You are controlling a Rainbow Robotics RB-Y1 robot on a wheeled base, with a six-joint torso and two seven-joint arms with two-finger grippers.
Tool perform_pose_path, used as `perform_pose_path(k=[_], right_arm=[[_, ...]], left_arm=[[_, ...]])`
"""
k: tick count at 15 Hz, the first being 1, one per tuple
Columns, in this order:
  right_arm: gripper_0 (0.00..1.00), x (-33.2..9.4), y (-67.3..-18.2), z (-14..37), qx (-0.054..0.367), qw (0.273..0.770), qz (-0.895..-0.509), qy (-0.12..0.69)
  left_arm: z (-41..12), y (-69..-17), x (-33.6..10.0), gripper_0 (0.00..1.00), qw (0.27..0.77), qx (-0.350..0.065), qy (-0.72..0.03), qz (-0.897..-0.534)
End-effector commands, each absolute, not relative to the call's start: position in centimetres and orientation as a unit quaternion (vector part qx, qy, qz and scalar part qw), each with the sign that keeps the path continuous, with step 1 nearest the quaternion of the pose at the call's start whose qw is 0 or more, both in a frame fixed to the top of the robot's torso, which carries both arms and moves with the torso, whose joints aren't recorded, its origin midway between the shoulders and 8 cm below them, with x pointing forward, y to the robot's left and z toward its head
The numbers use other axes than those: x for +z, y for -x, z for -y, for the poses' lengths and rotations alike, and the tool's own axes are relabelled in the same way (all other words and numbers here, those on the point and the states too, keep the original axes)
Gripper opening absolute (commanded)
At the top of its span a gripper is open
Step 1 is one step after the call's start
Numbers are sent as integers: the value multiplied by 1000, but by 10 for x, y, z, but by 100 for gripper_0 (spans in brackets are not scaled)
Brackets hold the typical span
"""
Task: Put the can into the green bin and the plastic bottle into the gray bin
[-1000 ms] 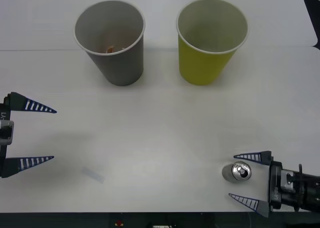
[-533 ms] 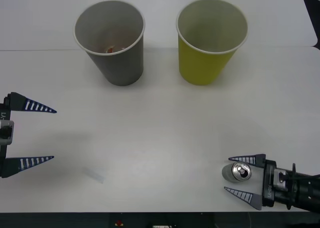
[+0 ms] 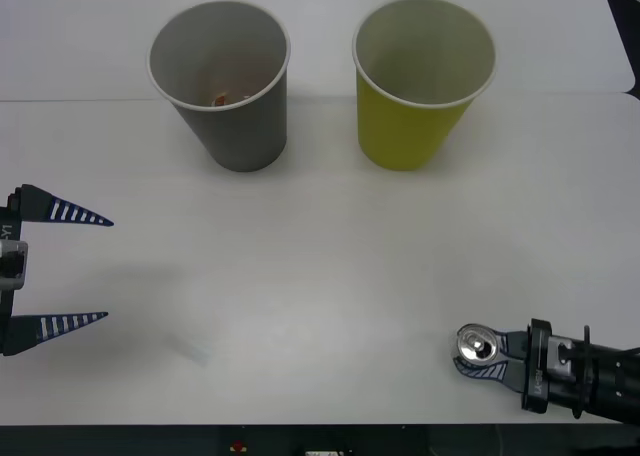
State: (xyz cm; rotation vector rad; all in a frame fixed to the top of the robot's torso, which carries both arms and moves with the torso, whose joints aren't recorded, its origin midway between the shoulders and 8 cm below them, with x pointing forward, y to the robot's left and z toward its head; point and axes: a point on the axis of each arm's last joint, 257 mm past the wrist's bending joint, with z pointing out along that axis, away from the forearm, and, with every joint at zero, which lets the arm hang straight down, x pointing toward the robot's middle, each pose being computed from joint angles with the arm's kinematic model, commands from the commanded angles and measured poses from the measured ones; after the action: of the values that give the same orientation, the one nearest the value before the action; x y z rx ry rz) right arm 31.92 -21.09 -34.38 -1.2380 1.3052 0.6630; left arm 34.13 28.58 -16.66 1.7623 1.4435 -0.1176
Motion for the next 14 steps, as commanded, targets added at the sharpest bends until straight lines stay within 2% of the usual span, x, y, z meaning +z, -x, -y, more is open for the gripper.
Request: perform_pose_path(k=[1,5,8,14], right_arm=[[0,-334,-323,210,290,583,-556,517],[0,-320,-335,218,281,591,-554,514],[0,-310,-343,232,273,572,-563,531],[0,-278,-351,264,244,519,-611,546]], left_arm=[[-286,-341,-167,100,417,-47,-702,-575],[-286,-341,-167,100,417,-47,-702,-575],[-286,-341,-167,100,417,-47,-702,-575],[-286,-341,-167,100,417,-47,-702,-575]])
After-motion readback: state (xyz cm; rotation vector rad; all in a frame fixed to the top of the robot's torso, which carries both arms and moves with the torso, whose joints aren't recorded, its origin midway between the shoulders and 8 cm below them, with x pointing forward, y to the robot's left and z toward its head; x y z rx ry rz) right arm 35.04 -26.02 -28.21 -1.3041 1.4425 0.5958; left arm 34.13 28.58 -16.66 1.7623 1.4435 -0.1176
